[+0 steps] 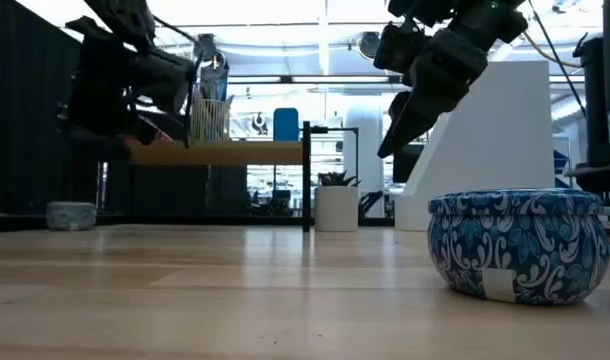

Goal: Stock shelves
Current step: Remove the blue scented candle from under the shelf

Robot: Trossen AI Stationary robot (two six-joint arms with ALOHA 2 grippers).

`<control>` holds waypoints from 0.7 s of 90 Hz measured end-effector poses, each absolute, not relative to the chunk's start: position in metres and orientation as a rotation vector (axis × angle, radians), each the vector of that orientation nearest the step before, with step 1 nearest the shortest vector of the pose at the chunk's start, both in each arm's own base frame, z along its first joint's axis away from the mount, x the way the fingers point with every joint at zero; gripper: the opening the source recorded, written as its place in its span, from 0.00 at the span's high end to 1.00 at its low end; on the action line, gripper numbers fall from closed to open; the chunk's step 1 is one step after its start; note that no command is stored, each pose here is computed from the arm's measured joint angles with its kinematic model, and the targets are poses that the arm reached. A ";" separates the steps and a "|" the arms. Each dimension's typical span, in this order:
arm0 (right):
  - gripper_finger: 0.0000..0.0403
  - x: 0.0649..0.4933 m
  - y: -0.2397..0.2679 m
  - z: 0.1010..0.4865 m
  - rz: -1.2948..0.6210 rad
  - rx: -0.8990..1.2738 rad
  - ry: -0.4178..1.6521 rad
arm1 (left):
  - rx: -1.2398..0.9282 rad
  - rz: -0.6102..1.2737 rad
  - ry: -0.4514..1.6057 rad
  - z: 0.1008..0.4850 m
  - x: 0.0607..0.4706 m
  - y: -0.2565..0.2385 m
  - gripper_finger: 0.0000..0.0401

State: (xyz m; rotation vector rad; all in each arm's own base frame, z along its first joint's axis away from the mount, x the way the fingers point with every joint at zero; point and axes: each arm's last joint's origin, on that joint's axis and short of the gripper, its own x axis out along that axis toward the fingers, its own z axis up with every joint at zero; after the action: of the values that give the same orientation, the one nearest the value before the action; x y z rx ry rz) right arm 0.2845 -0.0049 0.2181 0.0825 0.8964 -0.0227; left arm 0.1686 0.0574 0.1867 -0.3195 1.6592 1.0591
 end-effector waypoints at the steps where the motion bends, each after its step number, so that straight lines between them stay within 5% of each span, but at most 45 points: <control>1: 0.02 0.284 -0.005 0.218 -0.023 0.083 0.896 | -0.316 1.066 1.657 0.187 0.168 0.058 0.79; 63: 0.02 0.285 -0.004 0.219 -0.019 0.087 0.888 | -0.311 1.252 1.627 0.163 0.152 0.065 0.78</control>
State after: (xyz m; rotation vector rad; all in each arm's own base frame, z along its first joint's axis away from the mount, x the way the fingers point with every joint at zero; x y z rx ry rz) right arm 0.2850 -0.0042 0.2187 0.0874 0.8881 -0.0187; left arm 0.1521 0.0654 0.1627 -0.3110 1.6266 1.2518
